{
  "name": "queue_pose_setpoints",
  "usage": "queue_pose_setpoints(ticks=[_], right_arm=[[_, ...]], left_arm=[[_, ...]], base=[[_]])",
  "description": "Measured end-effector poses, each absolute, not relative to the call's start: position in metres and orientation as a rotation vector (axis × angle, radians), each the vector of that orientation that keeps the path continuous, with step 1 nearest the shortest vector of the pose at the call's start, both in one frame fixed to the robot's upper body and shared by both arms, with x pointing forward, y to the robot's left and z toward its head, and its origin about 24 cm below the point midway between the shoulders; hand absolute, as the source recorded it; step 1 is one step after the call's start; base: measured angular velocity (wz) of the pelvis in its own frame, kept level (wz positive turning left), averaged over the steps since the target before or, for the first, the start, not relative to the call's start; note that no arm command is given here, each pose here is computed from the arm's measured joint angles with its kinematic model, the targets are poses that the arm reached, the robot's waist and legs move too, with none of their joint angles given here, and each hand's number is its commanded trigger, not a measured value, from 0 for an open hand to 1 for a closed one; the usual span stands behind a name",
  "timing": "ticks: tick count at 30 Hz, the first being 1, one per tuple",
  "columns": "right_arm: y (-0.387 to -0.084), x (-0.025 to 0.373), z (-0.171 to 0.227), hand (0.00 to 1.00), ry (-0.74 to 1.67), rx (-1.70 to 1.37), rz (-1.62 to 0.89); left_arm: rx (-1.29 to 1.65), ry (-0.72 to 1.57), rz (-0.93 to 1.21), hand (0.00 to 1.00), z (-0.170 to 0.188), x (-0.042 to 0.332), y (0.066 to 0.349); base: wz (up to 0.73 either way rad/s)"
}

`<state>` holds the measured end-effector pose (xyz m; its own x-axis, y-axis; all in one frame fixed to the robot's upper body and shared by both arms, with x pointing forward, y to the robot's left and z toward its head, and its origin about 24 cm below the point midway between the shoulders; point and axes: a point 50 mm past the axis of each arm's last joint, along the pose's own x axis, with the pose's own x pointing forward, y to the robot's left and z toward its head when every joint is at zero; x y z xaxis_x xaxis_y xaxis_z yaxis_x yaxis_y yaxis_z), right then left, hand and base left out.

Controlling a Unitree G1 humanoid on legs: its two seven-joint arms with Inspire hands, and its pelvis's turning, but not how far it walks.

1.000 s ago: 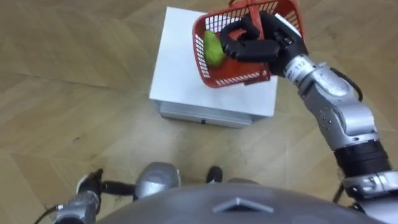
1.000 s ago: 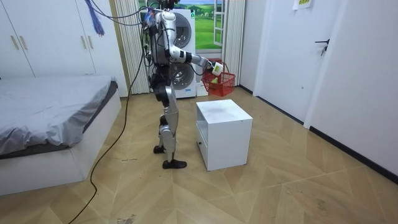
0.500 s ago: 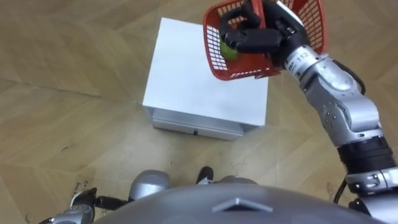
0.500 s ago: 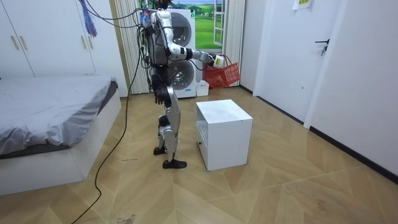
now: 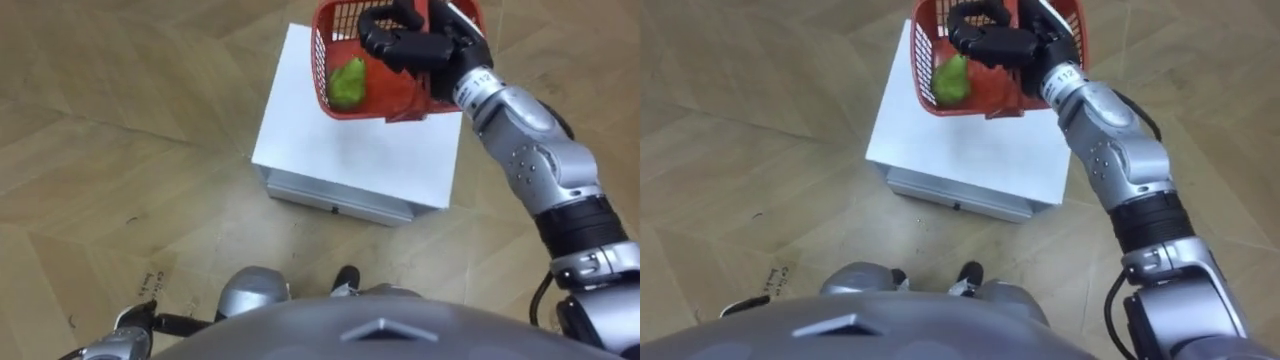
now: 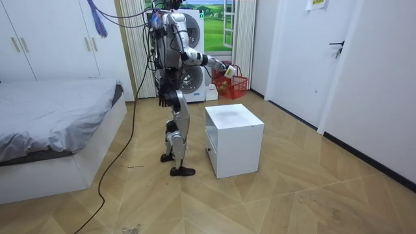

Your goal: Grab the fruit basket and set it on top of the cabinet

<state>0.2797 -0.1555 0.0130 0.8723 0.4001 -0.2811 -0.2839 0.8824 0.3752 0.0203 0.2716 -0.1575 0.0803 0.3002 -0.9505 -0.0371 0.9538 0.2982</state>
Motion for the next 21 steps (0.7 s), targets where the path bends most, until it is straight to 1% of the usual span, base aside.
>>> queue_pose_setpoints(ticks=[6, 10, 12, 17, 19, 21], right_arm=[[-0.152, 0.283, -0.002, 1.00, 0.428, 0.403, 0.317], [-0.147, 0.277, -0.019, 1.00, 0.506, 0.426, 0.299], [-0.145, 0.276, -0.022, 1.00, 0.516, 0.436, 0.298], [-0.147, 0.269, -0.039, 1.00, 0.580, 0.436, 0.251], [-0.144, 0.263, -0.048, 1.00, 0.618, 0.438, 0.240], [-0.138, 0.262, -0.049, 1.00, 0.620, 0.446, 0.250]], left_arm=[[0.230, 1.505, 0.229, 0.00, -0.159, 0.017, 0.269], [0.251, 1.520, 0.197, 0.00, -0.159, 0.014, 0.267], [0.244, 1.520, 0.176, 0.00, -0.160, 0.015, 0.265], [0.238, 1.526, 0.141, 0.00, -0.161, 0.013, 0.262], [0.234, 1.529, 0.136, 0.00, -0.161, 0.012, 0.262], [0.232, 1.531, 0.132, 0.00, -0.161, 0.011, 0.261]], base=[[0.09], [0.07], [0.09], [0.09], [0.06], [0.00]])
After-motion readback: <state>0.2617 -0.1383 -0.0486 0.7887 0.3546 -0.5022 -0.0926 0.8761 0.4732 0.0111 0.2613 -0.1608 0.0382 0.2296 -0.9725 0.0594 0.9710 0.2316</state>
